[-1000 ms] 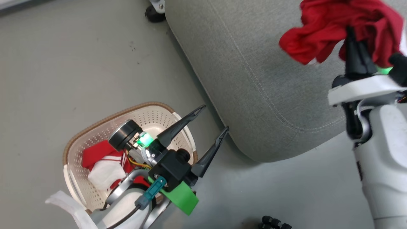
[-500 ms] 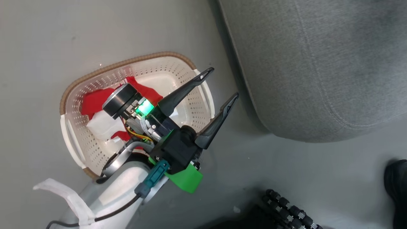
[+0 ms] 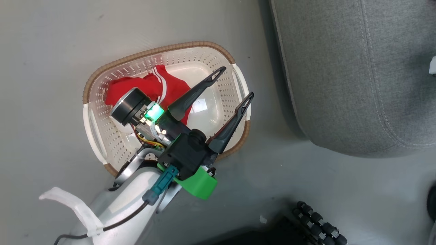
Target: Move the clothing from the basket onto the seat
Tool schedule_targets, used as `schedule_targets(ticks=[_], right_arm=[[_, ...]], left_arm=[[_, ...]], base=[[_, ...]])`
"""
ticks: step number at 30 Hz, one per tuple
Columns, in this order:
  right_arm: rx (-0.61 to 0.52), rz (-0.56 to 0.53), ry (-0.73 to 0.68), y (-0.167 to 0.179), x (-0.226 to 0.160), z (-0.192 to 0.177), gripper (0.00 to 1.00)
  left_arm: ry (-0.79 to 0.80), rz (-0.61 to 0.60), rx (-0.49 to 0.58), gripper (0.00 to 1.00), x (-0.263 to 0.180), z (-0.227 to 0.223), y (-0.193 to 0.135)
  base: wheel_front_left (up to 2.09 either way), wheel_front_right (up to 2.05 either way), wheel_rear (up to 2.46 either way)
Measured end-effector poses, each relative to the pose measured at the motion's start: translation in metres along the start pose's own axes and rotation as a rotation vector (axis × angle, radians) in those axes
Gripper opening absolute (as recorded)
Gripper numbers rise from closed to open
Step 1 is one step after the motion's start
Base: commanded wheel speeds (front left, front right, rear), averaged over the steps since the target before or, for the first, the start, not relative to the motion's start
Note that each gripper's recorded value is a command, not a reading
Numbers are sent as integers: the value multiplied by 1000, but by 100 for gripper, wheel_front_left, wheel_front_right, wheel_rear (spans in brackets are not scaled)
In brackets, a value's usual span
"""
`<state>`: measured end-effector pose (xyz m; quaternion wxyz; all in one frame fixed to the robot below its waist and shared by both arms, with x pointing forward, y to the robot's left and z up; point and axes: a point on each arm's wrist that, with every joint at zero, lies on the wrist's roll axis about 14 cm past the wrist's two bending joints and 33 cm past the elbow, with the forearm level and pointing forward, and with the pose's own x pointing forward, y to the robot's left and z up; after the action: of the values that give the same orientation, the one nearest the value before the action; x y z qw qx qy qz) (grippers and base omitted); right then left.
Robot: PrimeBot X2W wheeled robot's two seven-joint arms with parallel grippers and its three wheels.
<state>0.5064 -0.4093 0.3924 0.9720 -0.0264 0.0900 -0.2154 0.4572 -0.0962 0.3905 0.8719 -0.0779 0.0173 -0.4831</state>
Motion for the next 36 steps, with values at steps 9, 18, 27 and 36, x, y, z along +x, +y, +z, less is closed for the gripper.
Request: schedule_targets(ticks=[9, 18, 27, 36], right_arm=[[17, 19, -21, 4, -44, 9, 100], [28, 89, -109, 27, -92, 39, 100], [78, 251, -185, 85, -134, 64, 100], [104, 393, -243, 128, -168, 84, 100]], left_arm=[[-41, 97, -9, 100, -7, 24, 7], [-62, 255, -17, 100, -29, 54, 20], [-150, 495, 38, 100, -74, 106, 56], [-152, 769, 79, 100, -152, 123, 90]], base=[[0, 0, 0], [0, 0, 0], [0, 0, 0], [0, 0, 0]])
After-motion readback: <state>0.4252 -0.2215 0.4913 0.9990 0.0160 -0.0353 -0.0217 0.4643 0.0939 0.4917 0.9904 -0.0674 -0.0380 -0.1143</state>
